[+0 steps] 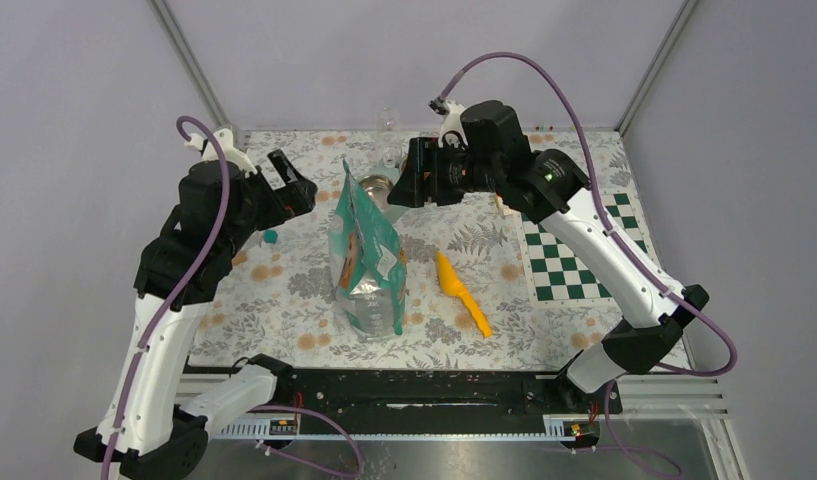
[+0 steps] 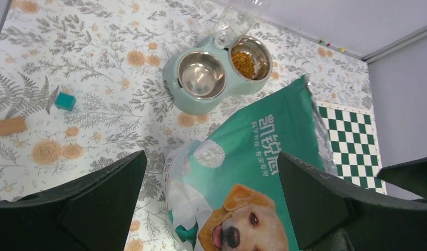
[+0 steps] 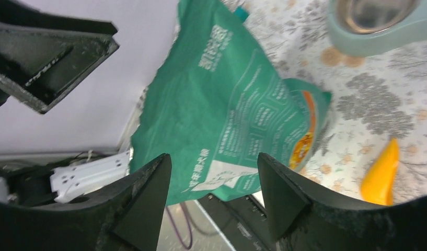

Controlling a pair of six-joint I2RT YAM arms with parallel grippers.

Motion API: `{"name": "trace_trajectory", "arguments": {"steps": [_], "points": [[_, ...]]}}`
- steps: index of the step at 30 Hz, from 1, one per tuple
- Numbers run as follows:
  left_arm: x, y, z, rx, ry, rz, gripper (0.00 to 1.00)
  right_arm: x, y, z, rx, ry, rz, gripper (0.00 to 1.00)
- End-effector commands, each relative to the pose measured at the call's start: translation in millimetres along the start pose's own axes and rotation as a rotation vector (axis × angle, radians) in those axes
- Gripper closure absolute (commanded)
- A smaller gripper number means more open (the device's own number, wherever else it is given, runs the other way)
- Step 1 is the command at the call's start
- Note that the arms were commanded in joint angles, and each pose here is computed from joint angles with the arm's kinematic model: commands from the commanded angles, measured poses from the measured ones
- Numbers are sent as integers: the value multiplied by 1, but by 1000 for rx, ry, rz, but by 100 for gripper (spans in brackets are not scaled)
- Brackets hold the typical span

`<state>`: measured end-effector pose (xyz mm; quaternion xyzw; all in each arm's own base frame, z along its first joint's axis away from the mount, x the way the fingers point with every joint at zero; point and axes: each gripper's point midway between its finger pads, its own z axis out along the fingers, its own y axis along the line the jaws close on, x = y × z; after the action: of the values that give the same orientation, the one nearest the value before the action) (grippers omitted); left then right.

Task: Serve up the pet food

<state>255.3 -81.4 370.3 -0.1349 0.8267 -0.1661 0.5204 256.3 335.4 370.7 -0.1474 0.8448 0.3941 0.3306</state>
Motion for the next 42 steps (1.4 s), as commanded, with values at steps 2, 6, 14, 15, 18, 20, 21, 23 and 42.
{"name": "trace_trajectory", "arguments": {"steps": [2, 6, 14, 15, 18, 20, 21, 23, 42], "points": [[-27, -26, -17, 145, -98, 6, 1, 3, 45, -11, -212, 49, 36, 30], [-27, -50, -29, 279, -90, -55, 5, 1, 67, -6, -256, 52, 91, 38], [-10, -93, -38, 462, 101, -177, 33, 8, 73, 19, -95, 92, 122, 53], [-8, -95, -38, 469, 114, -186, 35, 9, 76, 22, -95, 103, 121, 54], [-5, -95, -37, 476, 118, -185, 41, 12, 70, 27, -36, 120, 115, 61], [-5, -92, -36, 472, 106, -176, 45, 14, 64, 31, -4, 119, 112, 65], [-6, -93, -37, 477, 97, -176, 46, 15, 62, 33, 6, 120, 113, 67], [-6, -93, -38, 482, 94, -180, 49, 17, 61, 36, 8, 128, 110, 71], [4, -81, -22, 437, 86, -132, 62, 23, 58, 52, 25, 149, 105, 72]]}}
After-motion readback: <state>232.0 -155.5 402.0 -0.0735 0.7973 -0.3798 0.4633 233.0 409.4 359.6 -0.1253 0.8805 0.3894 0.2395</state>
